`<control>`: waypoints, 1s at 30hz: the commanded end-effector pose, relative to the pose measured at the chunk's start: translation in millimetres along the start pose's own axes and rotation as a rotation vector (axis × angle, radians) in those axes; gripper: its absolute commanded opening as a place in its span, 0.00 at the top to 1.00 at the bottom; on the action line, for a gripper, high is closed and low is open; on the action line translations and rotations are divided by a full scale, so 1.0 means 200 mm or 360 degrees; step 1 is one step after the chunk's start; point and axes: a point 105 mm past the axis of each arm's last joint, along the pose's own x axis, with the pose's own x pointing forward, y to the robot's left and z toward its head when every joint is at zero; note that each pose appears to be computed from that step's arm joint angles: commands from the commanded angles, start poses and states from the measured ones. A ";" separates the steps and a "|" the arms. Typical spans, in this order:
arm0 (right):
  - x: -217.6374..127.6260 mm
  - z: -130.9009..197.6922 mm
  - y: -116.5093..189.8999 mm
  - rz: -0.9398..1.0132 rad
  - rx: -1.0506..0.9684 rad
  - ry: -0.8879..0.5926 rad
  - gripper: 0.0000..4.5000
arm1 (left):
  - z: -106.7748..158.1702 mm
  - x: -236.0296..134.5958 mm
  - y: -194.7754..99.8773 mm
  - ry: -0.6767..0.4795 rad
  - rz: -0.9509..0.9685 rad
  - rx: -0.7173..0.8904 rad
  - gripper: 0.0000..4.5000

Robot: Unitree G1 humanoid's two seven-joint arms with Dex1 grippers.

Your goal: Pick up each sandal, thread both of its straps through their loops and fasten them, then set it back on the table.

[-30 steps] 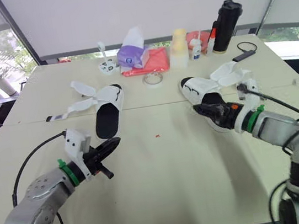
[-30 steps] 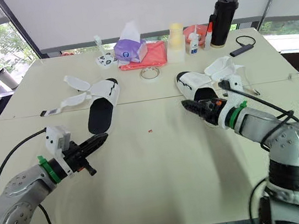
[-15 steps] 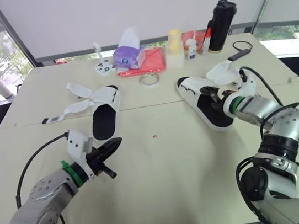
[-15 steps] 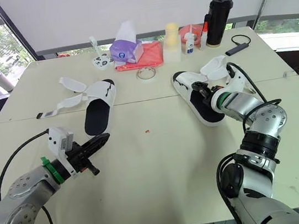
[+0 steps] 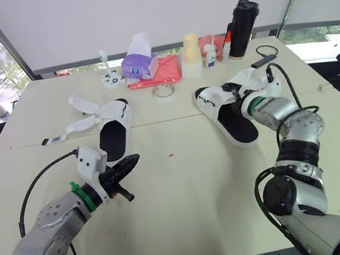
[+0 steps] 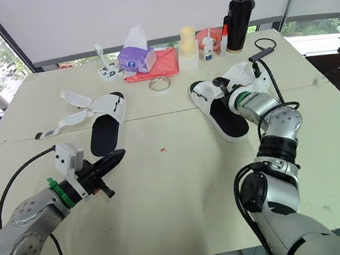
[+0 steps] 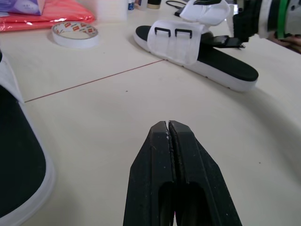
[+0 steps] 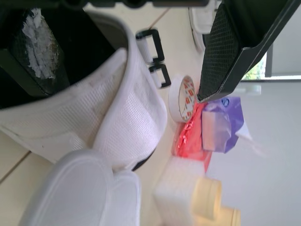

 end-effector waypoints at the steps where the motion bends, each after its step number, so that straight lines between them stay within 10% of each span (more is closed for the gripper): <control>1: 0.06 0.00 0.06 0.0049 0.0032 -0.0027 0.01 | 0.06 0.00 -0.04 -0.0066 -0.0019 0.0046 1.00; 16: 0.19 -0.13 0.07 0.0055 0.0093 0.0011 0.01 | 0.07 0.00 -0.05 -0.0085 0.0014 0.0039 1.00; 20: 0.21 -0.15 0.07 0.0036 0.0107 0.0015 0.28 | 0.07 0.00 -0.06 -0.0087 0.0020 0.0035 1.00; 26: 0.22 -0.21 0.11 0.0067 0.0110 0.0050 0.97 | 0.06 0.00 -0.05 -0.0090 0.0021 0.0025 1.00; 30: 0.20 -0.20 0.14 0.0088 0.0039 0.0042 0.99 | 0.06 0.00 -0.06 -0.0091 0.0019 0.0017 1.00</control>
